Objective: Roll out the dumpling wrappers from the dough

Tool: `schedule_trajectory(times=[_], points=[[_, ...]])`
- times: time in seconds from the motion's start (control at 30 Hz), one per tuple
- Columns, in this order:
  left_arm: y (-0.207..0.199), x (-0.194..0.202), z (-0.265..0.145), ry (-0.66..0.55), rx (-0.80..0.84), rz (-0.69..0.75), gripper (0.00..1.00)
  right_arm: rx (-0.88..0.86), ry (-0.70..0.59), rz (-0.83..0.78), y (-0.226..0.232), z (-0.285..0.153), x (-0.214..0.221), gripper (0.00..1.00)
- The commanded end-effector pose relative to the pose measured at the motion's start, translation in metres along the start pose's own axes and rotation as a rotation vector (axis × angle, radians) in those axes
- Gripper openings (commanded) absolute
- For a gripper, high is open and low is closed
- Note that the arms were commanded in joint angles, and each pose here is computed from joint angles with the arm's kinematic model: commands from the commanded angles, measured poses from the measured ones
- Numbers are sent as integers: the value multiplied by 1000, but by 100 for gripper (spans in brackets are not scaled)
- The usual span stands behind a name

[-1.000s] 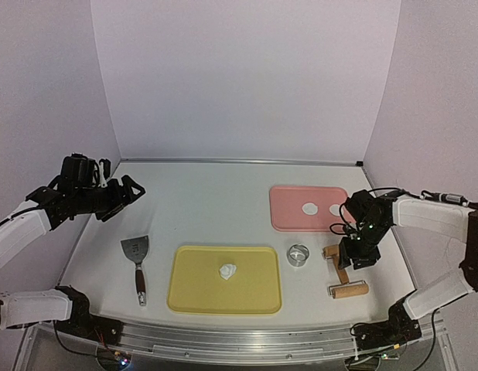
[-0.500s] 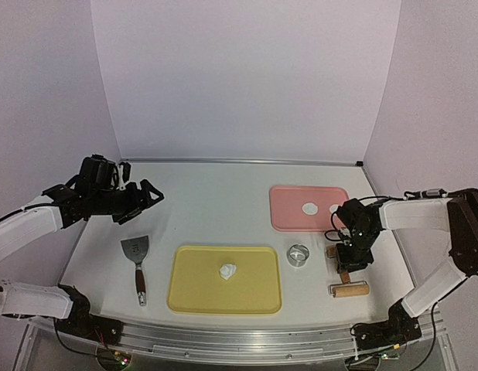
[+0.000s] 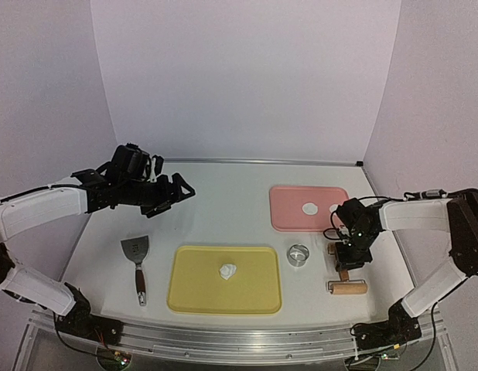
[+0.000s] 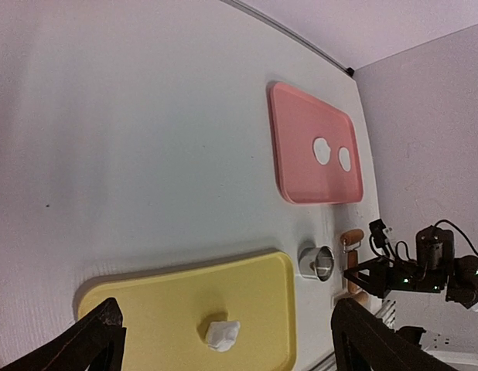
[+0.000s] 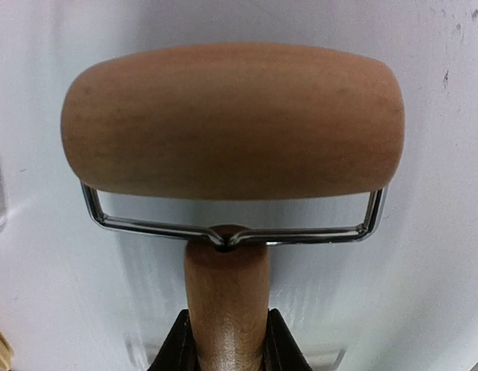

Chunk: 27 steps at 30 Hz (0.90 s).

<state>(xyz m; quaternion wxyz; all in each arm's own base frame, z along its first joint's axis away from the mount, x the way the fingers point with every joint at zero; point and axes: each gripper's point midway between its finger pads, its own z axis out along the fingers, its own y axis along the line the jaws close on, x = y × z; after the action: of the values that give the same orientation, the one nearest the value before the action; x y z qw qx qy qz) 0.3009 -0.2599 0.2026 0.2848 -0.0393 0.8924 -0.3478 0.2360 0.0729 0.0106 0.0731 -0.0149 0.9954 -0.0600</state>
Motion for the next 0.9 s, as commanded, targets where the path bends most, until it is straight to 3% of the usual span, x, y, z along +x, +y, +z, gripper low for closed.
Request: schedule_trajectory(times=[0.0,0.1,0.37,0.5,0.6,0.7,0.87], points=[[-62,-4,0,66,152,-12,94,-205,-130,-82,33,-59,-30,0],[-103,14,8,183,253,-10,94,-343,-146,-163,58,-102,-31,0],[-162,34,23,392,469,-9,92,-441,-157,-331,113,-145,-18,0],[-163,53,34,498,497,-9,89,-421,-155,-473,144,-152,-9,0],[-159,72,39,580,504,-14,81,-419,-166,-564,168,-159,-5,0],[-151,95,41,669,502,-23,68,-417,-177,-676,196,-165,2,0],[-143,110,34,735,510,-32,65,-417,-185,-785,219,-170,13,0]])
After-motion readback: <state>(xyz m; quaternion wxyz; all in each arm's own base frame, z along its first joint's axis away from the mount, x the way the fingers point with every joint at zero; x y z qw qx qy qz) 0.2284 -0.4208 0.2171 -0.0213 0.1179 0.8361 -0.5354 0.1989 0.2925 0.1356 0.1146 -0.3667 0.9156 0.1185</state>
